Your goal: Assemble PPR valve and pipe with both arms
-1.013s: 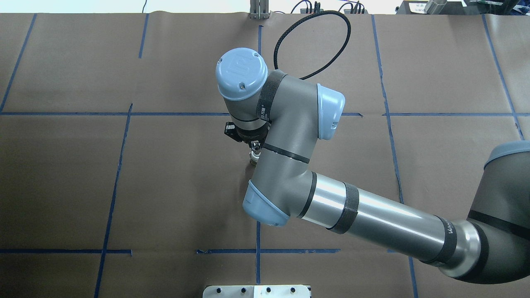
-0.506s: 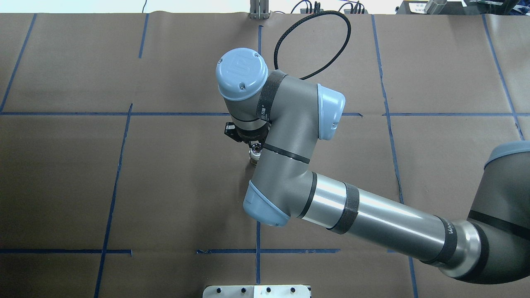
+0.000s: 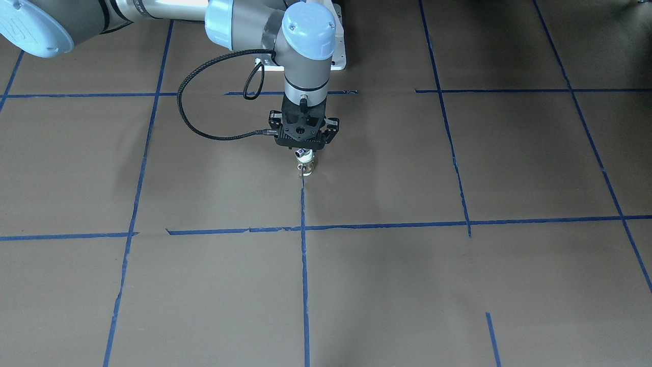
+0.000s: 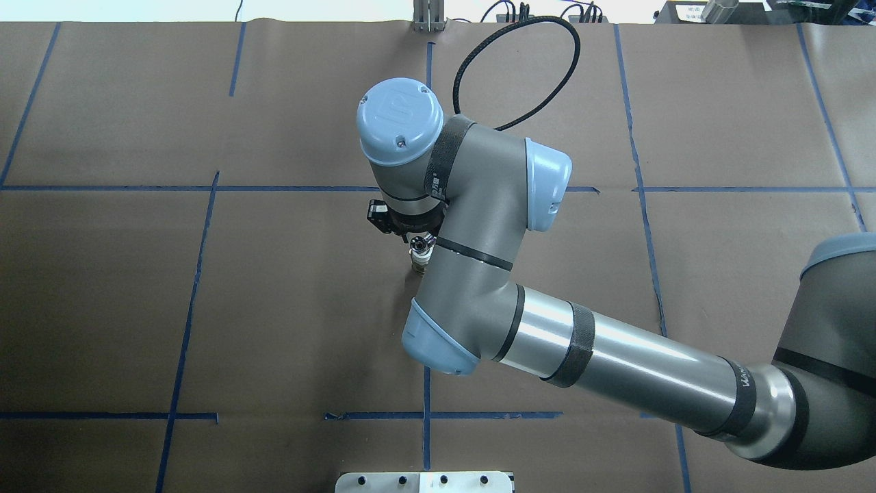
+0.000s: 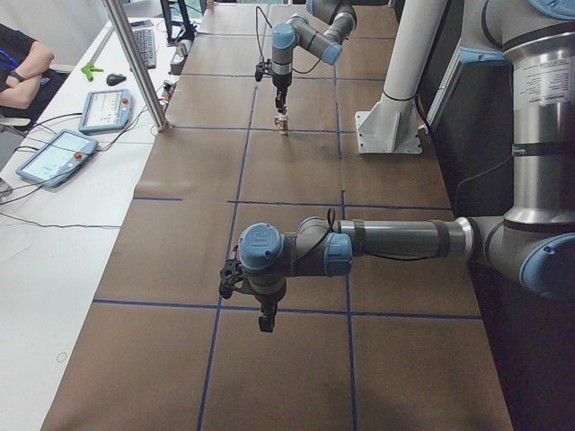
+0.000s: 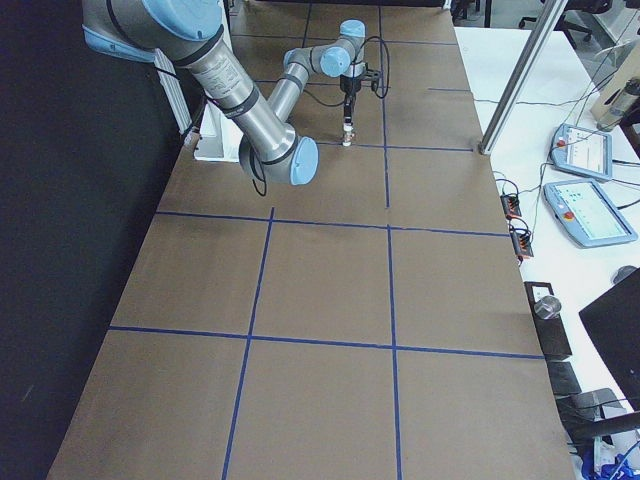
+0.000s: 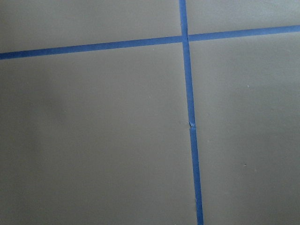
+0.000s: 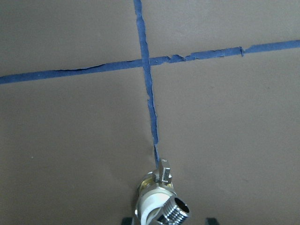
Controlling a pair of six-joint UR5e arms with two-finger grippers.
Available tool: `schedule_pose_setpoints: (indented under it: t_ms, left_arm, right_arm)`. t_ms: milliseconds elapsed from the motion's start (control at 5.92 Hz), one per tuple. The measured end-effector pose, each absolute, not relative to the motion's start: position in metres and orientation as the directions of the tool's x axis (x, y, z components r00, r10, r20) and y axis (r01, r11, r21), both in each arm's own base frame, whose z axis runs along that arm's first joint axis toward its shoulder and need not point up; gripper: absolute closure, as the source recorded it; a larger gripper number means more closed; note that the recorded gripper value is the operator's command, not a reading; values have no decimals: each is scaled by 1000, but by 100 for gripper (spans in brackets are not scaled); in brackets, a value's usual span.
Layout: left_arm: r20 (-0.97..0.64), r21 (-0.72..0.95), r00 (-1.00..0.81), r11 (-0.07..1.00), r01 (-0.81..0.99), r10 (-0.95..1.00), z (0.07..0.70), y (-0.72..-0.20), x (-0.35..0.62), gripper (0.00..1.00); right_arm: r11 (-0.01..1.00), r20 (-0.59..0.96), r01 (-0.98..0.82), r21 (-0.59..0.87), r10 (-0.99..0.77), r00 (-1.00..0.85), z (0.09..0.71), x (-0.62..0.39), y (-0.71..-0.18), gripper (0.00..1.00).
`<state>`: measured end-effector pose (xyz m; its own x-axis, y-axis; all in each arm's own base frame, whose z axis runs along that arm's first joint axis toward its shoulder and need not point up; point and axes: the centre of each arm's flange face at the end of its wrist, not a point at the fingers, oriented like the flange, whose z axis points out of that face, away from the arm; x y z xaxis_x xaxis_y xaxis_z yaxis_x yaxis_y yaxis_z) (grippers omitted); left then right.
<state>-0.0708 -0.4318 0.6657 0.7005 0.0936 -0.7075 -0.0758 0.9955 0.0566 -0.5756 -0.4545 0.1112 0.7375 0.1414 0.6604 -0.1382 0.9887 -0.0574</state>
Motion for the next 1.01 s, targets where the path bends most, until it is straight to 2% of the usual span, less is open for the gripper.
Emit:
schedule_pose_setpoints:
  t_ms: [506,1013]
  left_arm:
    - [-707,46,702,996,-76,87,670,-431,-71,0]
    - [-706,55,702,995,-81,96,668,-433,-71,0]
  right_arm:
    - [989,686,-136,-54,136,714,100,-541,-487,0]
    - [996,722,-72,-47,84,687,139,-417,-589,0]
